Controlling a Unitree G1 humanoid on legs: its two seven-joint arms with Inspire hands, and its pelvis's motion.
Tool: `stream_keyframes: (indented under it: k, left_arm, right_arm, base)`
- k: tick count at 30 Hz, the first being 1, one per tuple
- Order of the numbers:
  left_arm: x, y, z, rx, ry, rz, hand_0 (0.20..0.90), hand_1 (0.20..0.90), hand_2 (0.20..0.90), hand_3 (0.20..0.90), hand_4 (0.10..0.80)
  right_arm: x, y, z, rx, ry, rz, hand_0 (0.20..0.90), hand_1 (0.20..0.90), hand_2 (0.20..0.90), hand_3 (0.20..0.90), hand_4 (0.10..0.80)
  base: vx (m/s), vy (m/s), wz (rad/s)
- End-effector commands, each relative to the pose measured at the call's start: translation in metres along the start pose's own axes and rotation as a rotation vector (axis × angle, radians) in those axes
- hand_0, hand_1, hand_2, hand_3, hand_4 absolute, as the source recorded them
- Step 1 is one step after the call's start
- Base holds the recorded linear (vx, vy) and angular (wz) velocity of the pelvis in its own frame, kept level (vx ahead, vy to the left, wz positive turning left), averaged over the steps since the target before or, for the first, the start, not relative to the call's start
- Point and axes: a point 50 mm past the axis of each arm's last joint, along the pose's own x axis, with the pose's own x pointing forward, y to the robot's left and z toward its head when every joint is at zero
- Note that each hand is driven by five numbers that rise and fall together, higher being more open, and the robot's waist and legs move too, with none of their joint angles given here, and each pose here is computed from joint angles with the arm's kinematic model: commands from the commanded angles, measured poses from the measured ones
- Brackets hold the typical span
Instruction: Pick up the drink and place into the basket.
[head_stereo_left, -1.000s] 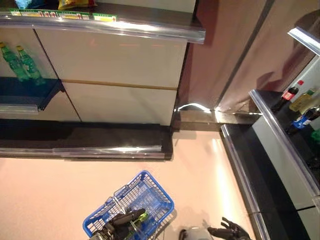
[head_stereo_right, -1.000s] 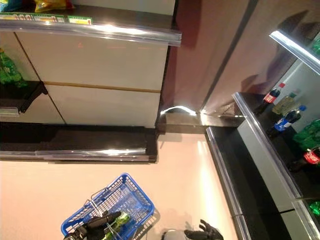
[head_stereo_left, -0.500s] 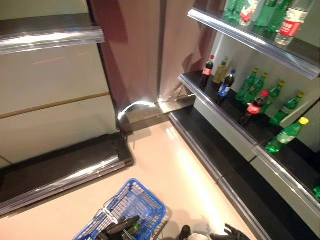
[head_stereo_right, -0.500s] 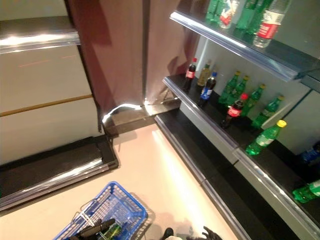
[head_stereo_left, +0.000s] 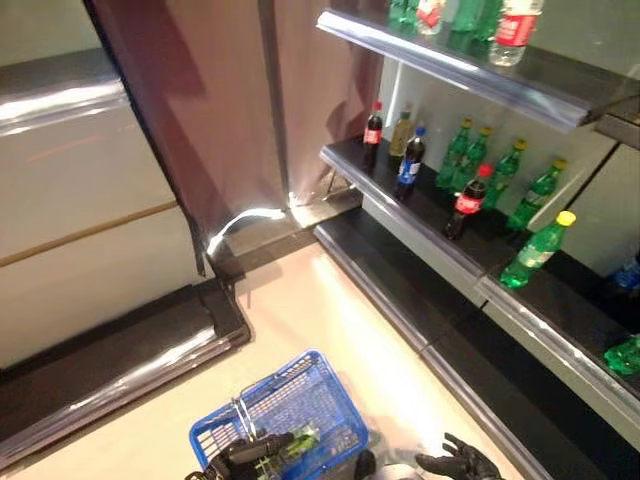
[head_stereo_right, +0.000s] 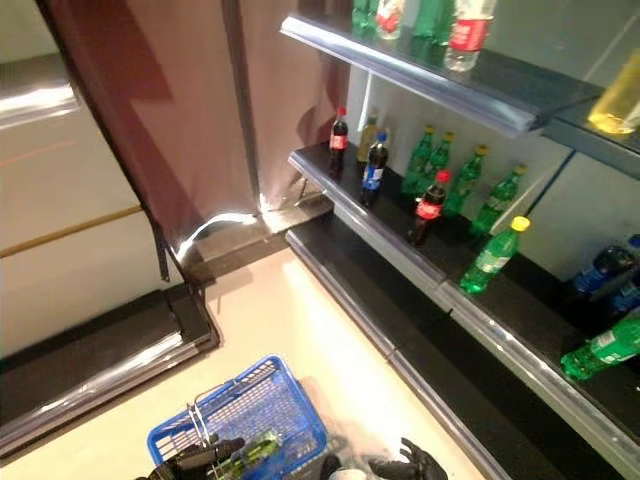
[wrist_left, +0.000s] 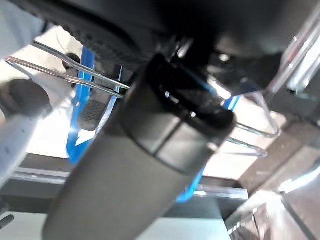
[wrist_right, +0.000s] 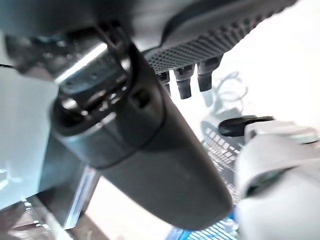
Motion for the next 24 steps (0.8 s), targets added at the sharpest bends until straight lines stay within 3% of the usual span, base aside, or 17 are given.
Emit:
stream_keyframes:
  k: [1,6,11,20,24]
  left_arm:
    - [0.015,-0.043,0.034,-0.027,-0.137,-0.263,0.300,0.300,0.300,0.200,0.100]
    - [0.013,-0.036,0.026,-0.059,-0.134,-0.241,0.300,0.300,0.300,0.200,0.100]
    - [0.005,-0.019,0.013,-0.089,-0.128,-0.192,0.300,0.300,0.300,0.200,0.100]
    - [0.010,-0.030,0.049,-0.072,-0.185,-0.202,0.300,0.300,0.300,0.200,0.100]
    - [0.008,-0.028,0.052,-0.039,-0.179,-0.184,0.300,0.300,0.300,0.200,0.100]
  right_arm:
    - [0.001,-0.023,0.021,-0.023,-0.050,-0.074,0.900,0.900,0.900,0.900,0.800]
    - [-0.003,-0.035,0.016,-0.044,-0.021,-0.097,0.900,0.900,0.900,0.900,0.800]
    - [-0.003,-0.034,0.017,-0.040,-0.034,-0.088,0.900,0.900,0.900,0.900,0.800]
    - [-0.001,-0.015,0.018,-0.067,-0.064,0.002,0.900,0.900,0.900,0.900,0.800]
    - [0.002,-0.013,0.023,-0.026,-0.069,-0.001,0.900,0.900,0.900,0.900,0.800]
  base:
    - [0.367,0.096,-0.41]
    - [0.385,0.089,-0.27]
    - [0.422,0.201,-0.89]
    - [0.225,0.182,-0.51]
    - [0.104,-0.064,-0.44]
